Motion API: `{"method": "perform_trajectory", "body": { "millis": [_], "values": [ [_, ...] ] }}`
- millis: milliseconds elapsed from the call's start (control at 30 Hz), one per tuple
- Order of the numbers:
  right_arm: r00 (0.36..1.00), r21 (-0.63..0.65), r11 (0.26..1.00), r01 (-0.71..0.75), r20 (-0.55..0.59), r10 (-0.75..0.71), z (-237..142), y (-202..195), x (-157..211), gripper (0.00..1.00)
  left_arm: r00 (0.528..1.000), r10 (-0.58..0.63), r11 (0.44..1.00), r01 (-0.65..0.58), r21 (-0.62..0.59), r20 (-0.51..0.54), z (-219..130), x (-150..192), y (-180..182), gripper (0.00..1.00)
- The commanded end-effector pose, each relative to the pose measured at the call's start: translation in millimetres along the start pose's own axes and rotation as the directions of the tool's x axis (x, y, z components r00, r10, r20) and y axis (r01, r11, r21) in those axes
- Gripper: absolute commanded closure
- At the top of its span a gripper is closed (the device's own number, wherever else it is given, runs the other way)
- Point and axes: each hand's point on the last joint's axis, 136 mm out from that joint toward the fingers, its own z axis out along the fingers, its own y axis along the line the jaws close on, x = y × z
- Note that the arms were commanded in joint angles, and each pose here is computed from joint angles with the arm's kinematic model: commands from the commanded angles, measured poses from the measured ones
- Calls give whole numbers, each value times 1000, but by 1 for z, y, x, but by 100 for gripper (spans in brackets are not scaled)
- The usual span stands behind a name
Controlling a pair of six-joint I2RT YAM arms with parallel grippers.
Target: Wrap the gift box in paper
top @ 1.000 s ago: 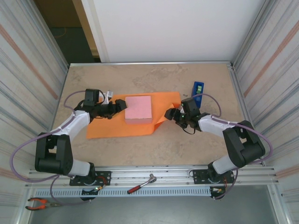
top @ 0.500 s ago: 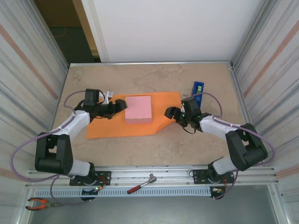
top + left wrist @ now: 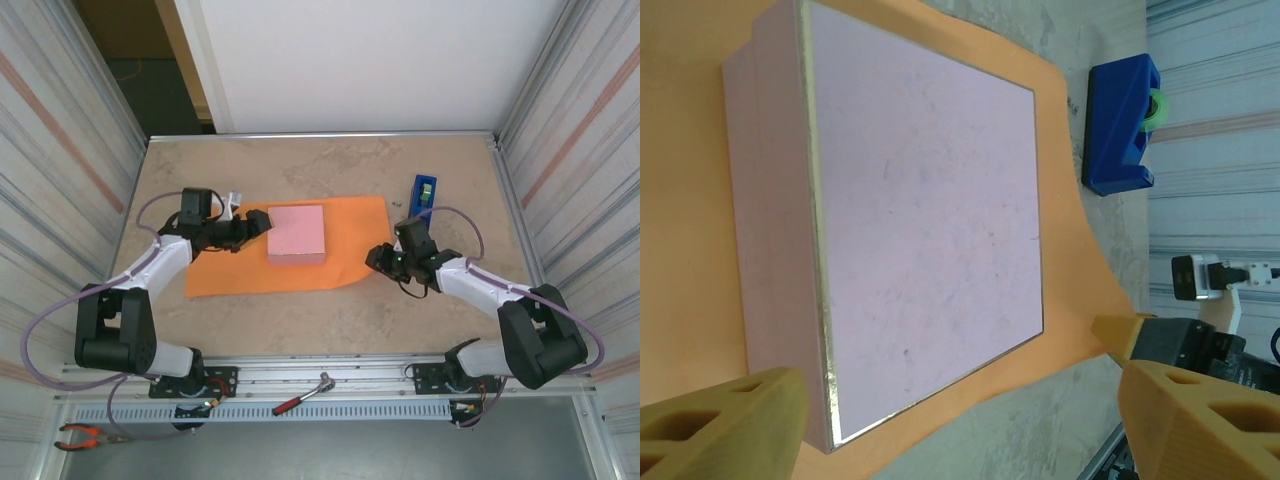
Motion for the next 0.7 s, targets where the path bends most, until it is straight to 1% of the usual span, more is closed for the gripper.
{"method": "perform_trajectory", "body": {
  "millis": [0, 33, 67, 133, 333, 400, 533, 667],
  "values": [
    [997, -7, 997, 80, -8, -80, -10, 23, -4, 83, 1000, 19, 999, -19, 46, -4, -3, -4, -18, 18],
    [994, -12, 994, 105, -19, -105, -9, 32, -2, 90, 1000, 22, 999, -22, 49, -6, -3, -4, -20, 19],
    [991, -20, 991, 129, -26, -130, -9, 40, -2, 94, 1000, 27, 998, -27, 51, -4, -3, -5, -23, 18],
    [980, -42, 980, 192, -50, -194, -5, 64, 2, 97, 999, 31, 998, -30, 52, -10, -3, -4, -27, 18],
    [922, -133, 925, 355, -114, -370, 7, 133, 28, 96, 998, 55, 996, -54, 66, -19, 1, -8, -50, 19],
    [902, -167, 906, 389, -128, -411, 9, 149, 38, 96, 998, 64, 996, -62, 63, -21, 3, -10, -56, 19],
    [872, -240, 872, 426, -148, -467, 11, 169, 56, 96, 997, 71, 996, -69, 59, -30, 8, -13, -67, 19],
    [858, -270, 856, 441, -153, -491, 10, 177, 64, 95, 996, 81, 996, -78, 48, -49, 20, -13, -70, 19]
  ]
}}
